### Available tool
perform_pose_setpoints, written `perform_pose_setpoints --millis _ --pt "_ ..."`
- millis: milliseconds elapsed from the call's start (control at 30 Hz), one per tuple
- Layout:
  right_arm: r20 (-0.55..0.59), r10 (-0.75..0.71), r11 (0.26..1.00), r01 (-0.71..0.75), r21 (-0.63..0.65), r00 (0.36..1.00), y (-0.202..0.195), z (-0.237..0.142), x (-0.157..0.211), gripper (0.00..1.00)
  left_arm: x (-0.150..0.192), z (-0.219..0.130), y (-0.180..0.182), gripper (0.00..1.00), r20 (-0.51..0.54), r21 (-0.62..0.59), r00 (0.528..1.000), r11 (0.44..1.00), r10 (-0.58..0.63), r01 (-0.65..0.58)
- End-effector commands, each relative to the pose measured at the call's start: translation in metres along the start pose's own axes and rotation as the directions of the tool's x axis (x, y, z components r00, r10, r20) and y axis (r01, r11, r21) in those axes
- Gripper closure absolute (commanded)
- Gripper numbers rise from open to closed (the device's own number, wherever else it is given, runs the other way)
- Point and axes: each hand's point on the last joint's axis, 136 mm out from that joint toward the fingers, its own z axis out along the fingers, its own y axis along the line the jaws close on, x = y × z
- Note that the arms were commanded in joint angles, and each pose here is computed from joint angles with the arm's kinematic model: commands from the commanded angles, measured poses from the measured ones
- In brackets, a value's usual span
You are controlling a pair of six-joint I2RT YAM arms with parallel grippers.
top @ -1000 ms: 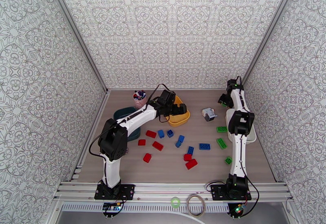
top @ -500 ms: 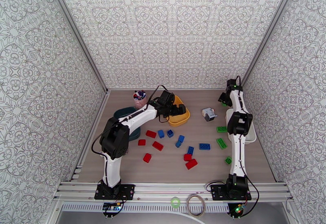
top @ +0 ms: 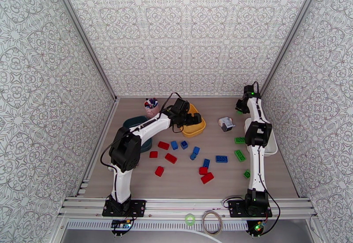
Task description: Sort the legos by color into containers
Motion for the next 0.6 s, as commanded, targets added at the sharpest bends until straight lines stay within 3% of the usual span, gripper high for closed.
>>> perform_pose_setpoints --millis 0,267,567 --pt "0.028 0.008 0.994 -0.005 -0.107 1.000 0.033 -0.027 -0.007 0.78 -0.005 -0.004 -0.004 0.01 -0.011 0.011 1.000 1.000 0.003 -0.003" --pt "0.106 0.024 0.953 0.010 -0.304 0.994 0.102 -0.101 -0.015 0.82 -0.003 -0.016 -0.023 0.01 0.014 0.023 0.998 0.998 0.054 -0.054" --pt "0.087 0.005 0.916 0.030 -0.399 0.996 0.135 -0.162 0.046 0.84 0.025 -0.035 -0.051 0.01 0.027 0.012 0.993 0.994 0.111 -0.112"
